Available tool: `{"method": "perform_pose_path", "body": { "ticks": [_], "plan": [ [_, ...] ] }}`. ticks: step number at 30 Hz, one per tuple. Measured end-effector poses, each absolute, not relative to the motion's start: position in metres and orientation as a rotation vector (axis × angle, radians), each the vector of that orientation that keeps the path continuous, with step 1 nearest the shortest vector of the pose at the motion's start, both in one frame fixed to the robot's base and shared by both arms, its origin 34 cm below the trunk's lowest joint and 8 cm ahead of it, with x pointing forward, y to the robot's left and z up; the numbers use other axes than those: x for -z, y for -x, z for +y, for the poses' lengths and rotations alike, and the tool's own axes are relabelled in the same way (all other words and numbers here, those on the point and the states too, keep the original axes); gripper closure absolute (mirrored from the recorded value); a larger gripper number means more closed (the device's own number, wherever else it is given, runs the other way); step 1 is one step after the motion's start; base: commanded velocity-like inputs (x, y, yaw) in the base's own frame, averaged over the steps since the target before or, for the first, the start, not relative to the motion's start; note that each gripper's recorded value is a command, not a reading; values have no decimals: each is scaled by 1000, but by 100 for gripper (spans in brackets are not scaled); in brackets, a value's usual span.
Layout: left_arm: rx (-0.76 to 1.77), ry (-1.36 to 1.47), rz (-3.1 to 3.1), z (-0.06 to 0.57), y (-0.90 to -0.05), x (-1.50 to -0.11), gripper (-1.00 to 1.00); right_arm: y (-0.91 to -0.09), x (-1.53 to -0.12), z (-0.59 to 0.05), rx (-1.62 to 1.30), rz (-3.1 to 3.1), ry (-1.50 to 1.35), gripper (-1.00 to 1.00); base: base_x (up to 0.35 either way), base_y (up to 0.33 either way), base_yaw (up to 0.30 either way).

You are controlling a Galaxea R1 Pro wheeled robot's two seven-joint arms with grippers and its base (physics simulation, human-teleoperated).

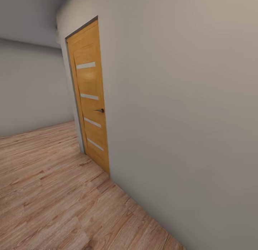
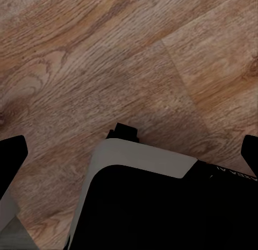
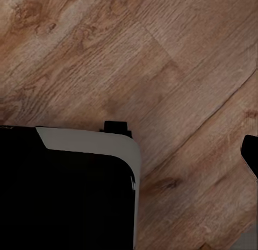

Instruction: Move the two storage containers from the living room to the garage. In the garage, place one container on the floor and stack the other container on top of it (either order is fine).

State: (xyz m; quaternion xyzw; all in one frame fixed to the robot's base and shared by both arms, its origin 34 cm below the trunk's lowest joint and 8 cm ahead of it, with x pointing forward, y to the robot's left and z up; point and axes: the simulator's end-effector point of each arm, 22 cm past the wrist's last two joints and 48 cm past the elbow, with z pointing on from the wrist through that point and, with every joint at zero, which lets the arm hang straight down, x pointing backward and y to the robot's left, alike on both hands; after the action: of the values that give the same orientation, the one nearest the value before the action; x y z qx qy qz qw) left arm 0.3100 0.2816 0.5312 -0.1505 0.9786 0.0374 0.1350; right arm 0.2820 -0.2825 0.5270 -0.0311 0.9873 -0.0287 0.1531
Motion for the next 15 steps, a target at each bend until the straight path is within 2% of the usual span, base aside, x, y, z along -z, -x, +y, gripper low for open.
{"method": "perform_pose_path", "body": {
  "ticks": [15],
  "plan": [
    [-110, 436, 2835, 283, -310, -531, -100, -282, -527, -278, 74, 2831, 93, -100, 155, 0, 276]
  ]
}}
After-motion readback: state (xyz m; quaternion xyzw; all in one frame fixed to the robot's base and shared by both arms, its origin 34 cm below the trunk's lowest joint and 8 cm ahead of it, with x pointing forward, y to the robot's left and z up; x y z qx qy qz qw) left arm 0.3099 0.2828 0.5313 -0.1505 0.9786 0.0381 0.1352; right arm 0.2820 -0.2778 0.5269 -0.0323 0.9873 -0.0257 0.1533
